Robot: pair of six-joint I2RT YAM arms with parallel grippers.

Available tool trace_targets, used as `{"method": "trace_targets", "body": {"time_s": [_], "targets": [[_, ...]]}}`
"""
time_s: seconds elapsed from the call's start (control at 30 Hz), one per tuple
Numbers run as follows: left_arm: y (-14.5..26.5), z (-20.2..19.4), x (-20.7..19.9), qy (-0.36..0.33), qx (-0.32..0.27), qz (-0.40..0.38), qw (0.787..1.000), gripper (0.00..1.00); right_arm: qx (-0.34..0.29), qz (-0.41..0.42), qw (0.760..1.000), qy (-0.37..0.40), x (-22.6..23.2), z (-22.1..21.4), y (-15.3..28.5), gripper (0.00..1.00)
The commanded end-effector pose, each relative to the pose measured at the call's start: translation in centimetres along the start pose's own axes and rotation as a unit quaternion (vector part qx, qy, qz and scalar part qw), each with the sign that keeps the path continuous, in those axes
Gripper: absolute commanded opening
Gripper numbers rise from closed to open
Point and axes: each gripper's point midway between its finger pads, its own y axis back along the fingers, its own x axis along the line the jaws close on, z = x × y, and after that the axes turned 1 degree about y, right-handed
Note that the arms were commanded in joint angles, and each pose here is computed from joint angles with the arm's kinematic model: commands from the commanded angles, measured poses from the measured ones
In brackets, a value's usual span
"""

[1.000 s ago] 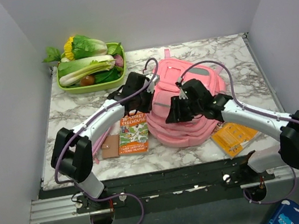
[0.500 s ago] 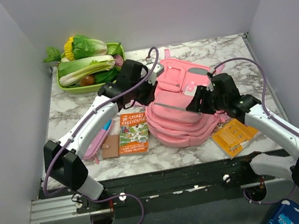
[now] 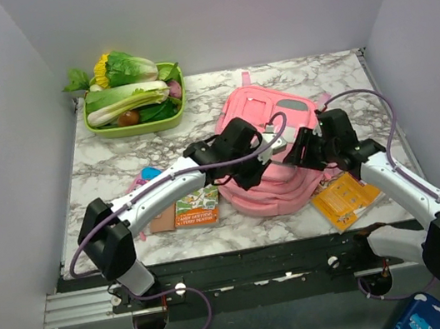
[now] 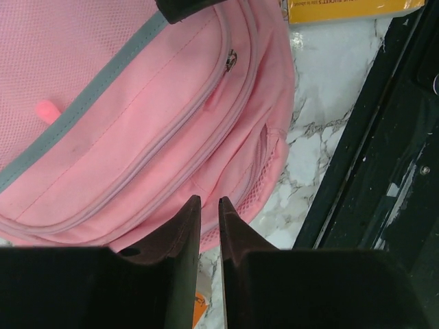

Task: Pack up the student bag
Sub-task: Unzip the student bag at the center of the board.

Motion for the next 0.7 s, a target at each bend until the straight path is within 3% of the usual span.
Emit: {"method": "trace_targets", "body": {"time_s": [0.0,0.37,0.67], "targets": [[-1.9,0.4,-0.8,0.001,-0.012,-0.005,1.000,0.25,0.021,-0.009,1.000,-0.003,-1.0,-1.0,0.1,0.62],[-5.8,-0.6,-3.9,-0.010,0.012,-0.038,0.999,0.27,0.032,-0.030,0.999,-0.026,-3.2,-1.5,-0.6,0.62],[-7.6,-0.2,-2.7,0.014,0.004,-0.006,1.000,0.27,0.039,0.002,0.998,-0.039,-2.2,-1.5,-1.6,0.61]]}}
